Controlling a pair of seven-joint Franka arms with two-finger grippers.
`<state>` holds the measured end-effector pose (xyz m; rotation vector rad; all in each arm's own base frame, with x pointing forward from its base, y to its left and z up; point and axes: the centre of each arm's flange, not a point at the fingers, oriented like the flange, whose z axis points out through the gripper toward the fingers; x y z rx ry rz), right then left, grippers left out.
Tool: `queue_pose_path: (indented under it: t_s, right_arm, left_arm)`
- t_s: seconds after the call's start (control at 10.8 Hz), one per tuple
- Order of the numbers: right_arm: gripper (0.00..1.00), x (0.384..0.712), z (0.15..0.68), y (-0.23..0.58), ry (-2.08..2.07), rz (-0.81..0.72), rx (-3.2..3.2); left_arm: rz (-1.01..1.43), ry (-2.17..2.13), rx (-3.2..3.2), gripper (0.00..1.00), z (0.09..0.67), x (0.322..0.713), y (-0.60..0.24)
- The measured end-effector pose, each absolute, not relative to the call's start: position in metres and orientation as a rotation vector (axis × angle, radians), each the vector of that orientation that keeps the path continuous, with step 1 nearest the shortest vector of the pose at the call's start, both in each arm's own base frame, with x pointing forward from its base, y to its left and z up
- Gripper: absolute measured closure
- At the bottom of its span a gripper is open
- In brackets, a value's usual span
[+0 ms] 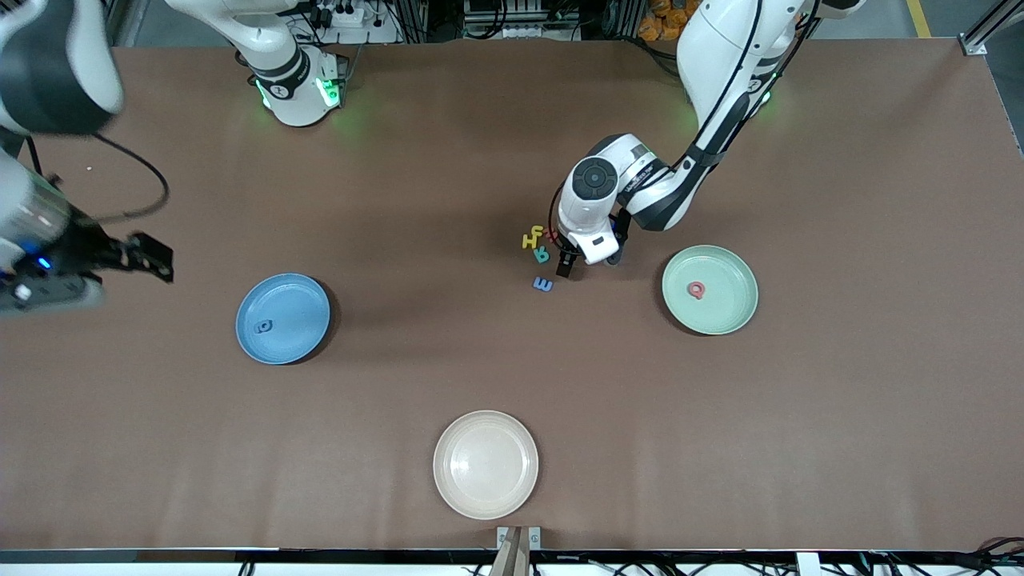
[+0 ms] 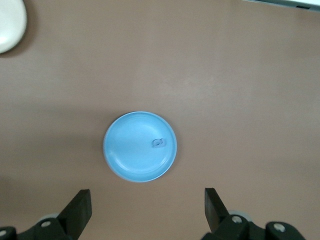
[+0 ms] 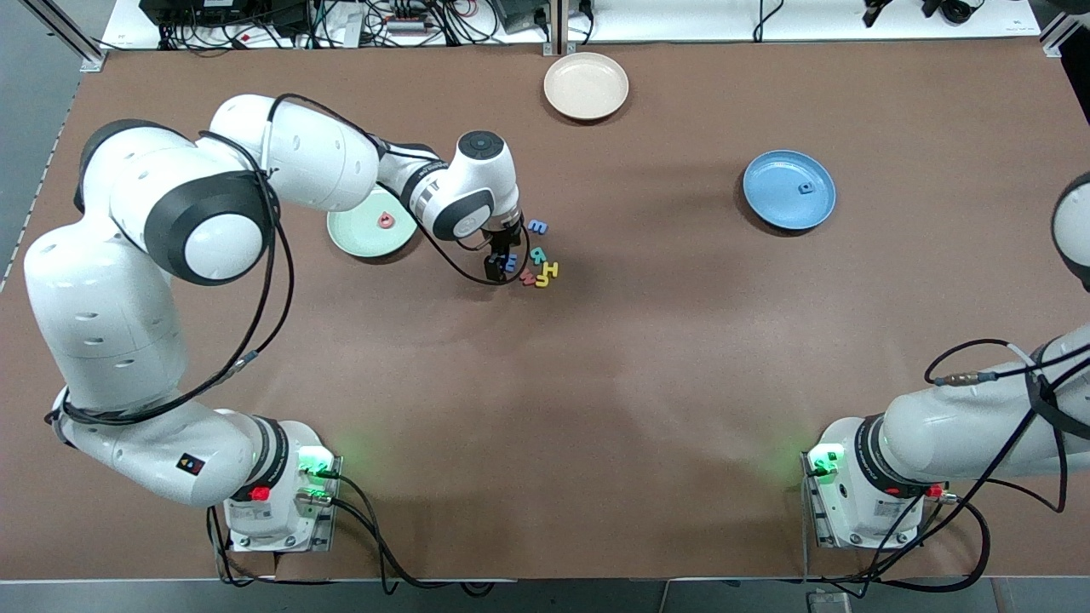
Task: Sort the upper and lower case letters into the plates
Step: 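Release the a on the blue plate while the left gripper lowers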
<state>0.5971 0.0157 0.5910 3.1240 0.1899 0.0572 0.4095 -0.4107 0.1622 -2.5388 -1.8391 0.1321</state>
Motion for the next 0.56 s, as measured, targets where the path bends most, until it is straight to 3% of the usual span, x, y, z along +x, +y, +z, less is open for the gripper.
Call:
queue_pose_path:
  t_s: [0.56]
  right_arm:
    - [0.0, 0.568, 0.64, 0.006, 0.02, 0.071, 3.158]
  left_arm:
    - [-0.073, -1.78, -2.593, 0.0, 0.159, 0.39, -0.416]
